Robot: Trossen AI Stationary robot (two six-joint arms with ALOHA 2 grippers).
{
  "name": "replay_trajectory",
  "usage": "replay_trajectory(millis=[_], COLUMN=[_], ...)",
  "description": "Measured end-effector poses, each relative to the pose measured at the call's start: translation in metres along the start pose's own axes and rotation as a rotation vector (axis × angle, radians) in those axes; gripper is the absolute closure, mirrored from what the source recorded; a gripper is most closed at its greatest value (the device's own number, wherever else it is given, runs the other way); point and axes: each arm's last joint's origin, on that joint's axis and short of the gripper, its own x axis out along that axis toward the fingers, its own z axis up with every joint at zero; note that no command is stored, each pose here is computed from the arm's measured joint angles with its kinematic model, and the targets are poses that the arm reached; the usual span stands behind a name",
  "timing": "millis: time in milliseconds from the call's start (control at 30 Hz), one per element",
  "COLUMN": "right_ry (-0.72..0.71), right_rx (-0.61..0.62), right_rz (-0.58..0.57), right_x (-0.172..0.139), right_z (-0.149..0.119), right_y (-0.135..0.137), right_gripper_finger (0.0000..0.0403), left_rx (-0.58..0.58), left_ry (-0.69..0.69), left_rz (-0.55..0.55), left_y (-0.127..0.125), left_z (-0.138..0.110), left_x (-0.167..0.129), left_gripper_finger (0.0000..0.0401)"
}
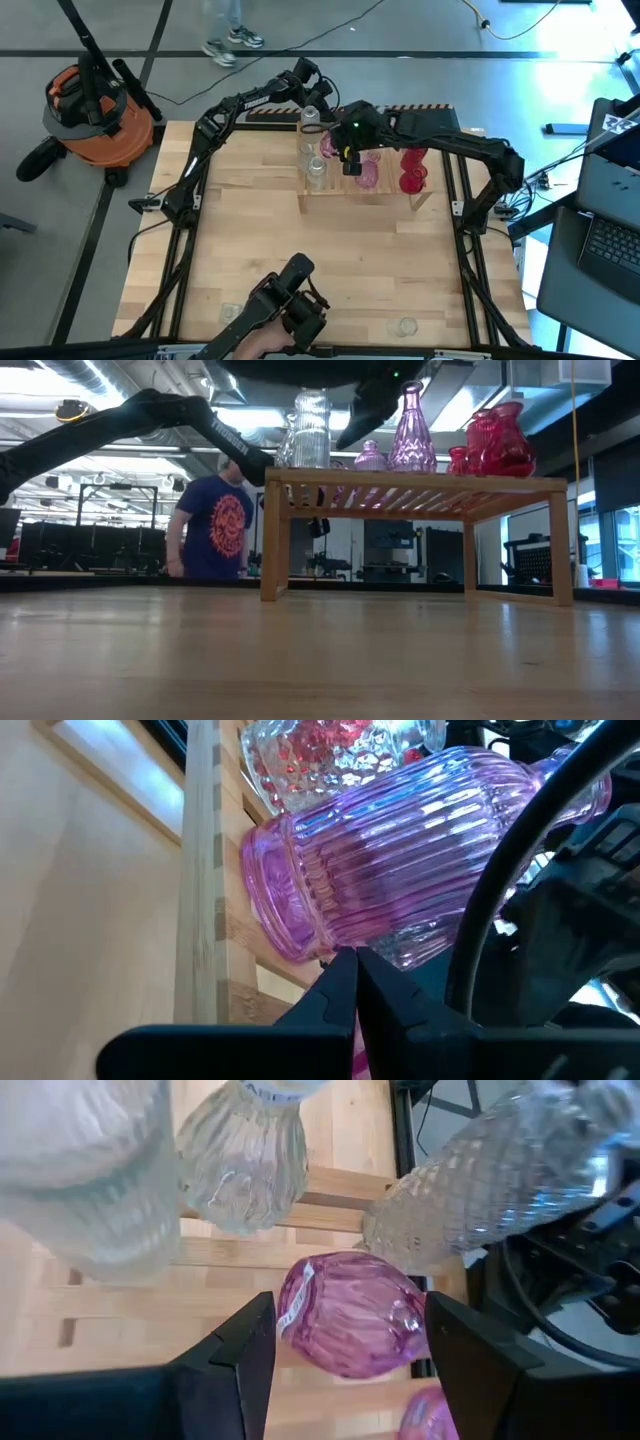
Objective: Sort vases onto shelf
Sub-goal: Adjust the pink vase on the shelf
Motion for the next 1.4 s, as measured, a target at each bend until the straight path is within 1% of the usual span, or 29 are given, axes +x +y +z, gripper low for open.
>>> replay_trajectory(millis=[167,300,400,533,633,733,800,900,967,1100,1167,1300,1400], right_ry=[0.005,0.023,0.019,0.005,-0.031,-0.069,-0.086,-0.129,-0.165,-0.134,-0.137,-0.154,-0.148], right_rx=[-0.017,-0.021,-0.016,-0.007,0.04,0.093,0.137,0.235,0.343,0.693,0.811,1.003,1.23], right_rz=[0.037,0.034,0.037,0.037,0.022,-0.006,-0.047,-0.068,-0.058,-0.024,-0.014,0.007,0.068], right_x=[0.011,0.018,0.019,0.02,0.015,0.0,-0.012,-0.027,-0.033,-0.032,-0.032,-0.033,-0.033], right_z=[-0.001,-0.002,-0.002,-0.001,0.004,0.015,0.023,0.031,0.034,0.028,0.028,0.03,0.03], right_y=[0.002,0.003,0.001,0.001,-0.002,-0.01,-0.015,-0.024,-0.03,-0.033,-0.033,-0.033,-0.032], right_gripper_finger=[0.0196,0.0196,0.0196,0.0196,0.0196,0.0196,0.0196,0.0196,0.0196,0.0196,0.0196,0.0196,0.0196], left_rx=[-0.012,-0.024,-0.023,-0.021,-0.019,-0.018,-0.018,-0.016,-0.015,0.001,0.014,0.019,0.022], left_ry=[0.019,0.036,0.055,0.058,0.054,0.047,0.04,0.031,0.029,0.031,0.028,0.011,-0.003], left_rz=[-0.028,-0.045,-0.074,-0.073,-0.072,-0.071,-0.068,-0.064,-0.062,-0.063,-0.062,-0.045,-0.028], left_y=[-0.001,-0.002,-0.003,-0.002,-0.002,-0.001,-0.001,0.0,0.0,0.0,-0.001,0.0,0.001], left_z=[-0.001,-0.003,-0.004,-0.004,-0.004,-0.003,-0.003,-0.002,-0.002,-0.001,0.0,0.001,0.001], left_x=[0.004,0.009,0.013,0.015,0.013,0.008,0.005,0.0,-0.001,0.001,0.0,-0.006,-0.01], left_gripper_finger=[0.0401,0.0401,0.0401,0.0401,0.0401,0.0401,0.0401,0.0401,0.0401,0.0401,0.0401,0.0401,0.0401])
